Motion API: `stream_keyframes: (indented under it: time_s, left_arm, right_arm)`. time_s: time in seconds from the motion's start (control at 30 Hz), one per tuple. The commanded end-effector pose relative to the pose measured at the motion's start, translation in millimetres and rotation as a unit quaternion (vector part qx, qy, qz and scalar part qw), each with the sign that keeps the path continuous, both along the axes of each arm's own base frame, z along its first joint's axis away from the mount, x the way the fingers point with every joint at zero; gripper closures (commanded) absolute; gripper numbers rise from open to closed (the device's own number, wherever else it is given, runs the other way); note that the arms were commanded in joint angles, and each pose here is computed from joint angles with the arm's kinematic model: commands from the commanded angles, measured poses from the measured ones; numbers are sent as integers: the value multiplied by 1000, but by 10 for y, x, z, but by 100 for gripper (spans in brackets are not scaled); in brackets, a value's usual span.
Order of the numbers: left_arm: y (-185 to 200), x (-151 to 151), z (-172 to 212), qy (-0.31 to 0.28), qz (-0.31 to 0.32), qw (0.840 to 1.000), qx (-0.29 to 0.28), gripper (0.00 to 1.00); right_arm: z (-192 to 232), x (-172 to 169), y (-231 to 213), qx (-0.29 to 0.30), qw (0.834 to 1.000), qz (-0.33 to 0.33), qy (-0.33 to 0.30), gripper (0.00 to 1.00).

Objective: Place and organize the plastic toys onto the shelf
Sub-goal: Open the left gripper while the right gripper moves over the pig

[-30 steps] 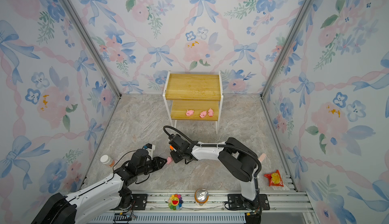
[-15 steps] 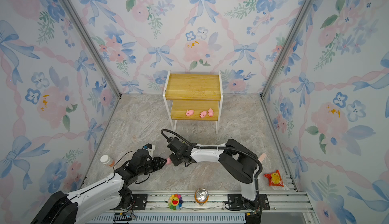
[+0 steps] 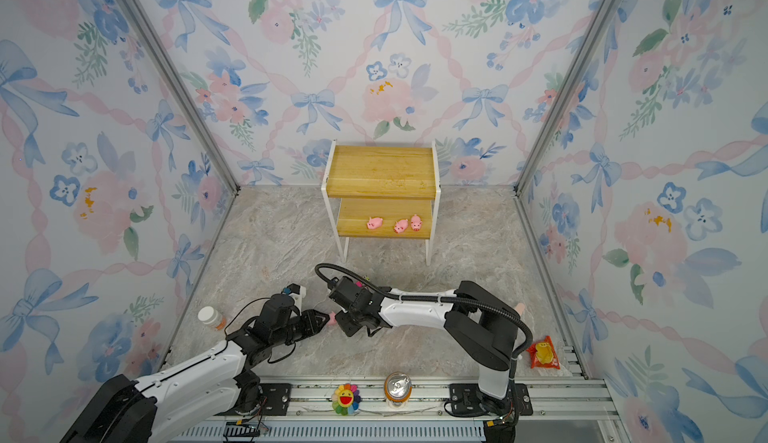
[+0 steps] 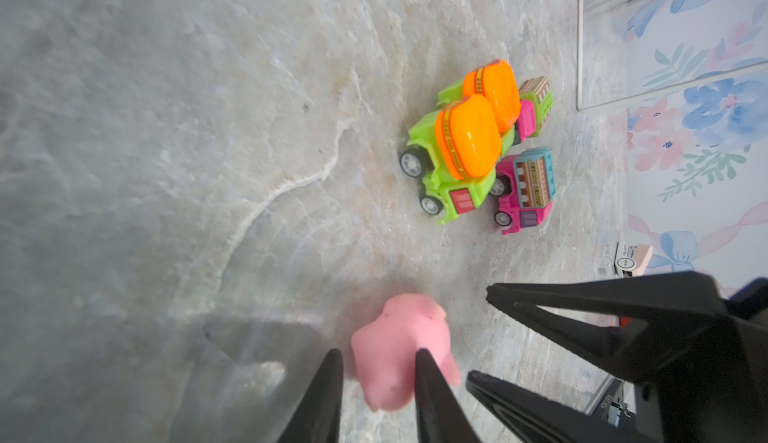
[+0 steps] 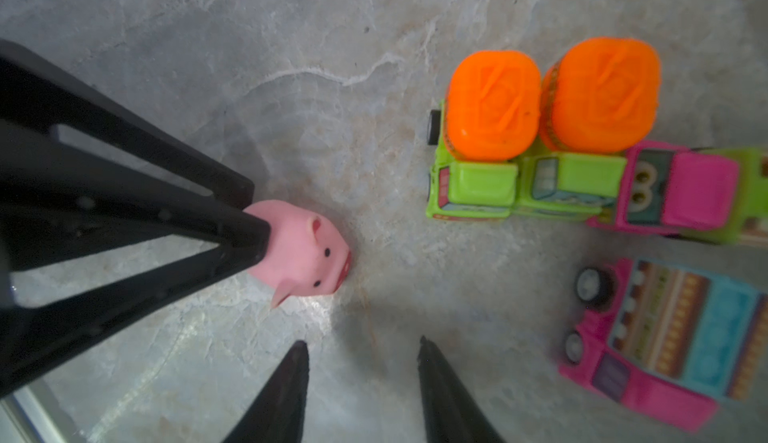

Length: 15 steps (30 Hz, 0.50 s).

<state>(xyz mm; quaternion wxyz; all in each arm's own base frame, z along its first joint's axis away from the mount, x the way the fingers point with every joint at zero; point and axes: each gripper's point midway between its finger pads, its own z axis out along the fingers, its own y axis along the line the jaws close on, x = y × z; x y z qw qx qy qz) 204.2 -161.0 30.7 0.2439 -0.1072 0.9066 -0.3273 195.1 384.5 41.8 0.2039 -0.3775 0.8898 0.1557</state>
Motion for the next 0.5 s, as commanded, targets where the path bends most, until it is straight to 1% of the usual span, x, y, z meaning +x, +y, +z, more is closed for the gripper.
stream_keyframes:
  time_s: [0.0, 0.13, 0.23, 0.33, 0.47]
  left_arm:
    - [0, 56, 87, -14, -6, 1000, 7, 68]
    - [26, 81, 219, -31, -1, 1000, 3, 65]
    - [52, 92, 297, -39, 4, 999, -1, 62]
    - [83, 91, 307, -38, 10, 999, -4, 61]
    - [170, 88, 261, -30, 24, 999, -4, 61]
  right_arm:
    - [105, -110, -1, 2, 999, 54, -5, 54]
    - [159, -142, -15, -19, 992, 127, -15, 53]
    - [229, -157, -29, -21, 984, 177, -9, 52]
    - [286, -131, -55, -8, 978, 207, 7, 52]
    - [339, -57, -67, 9, 971, 237, 11, 52]
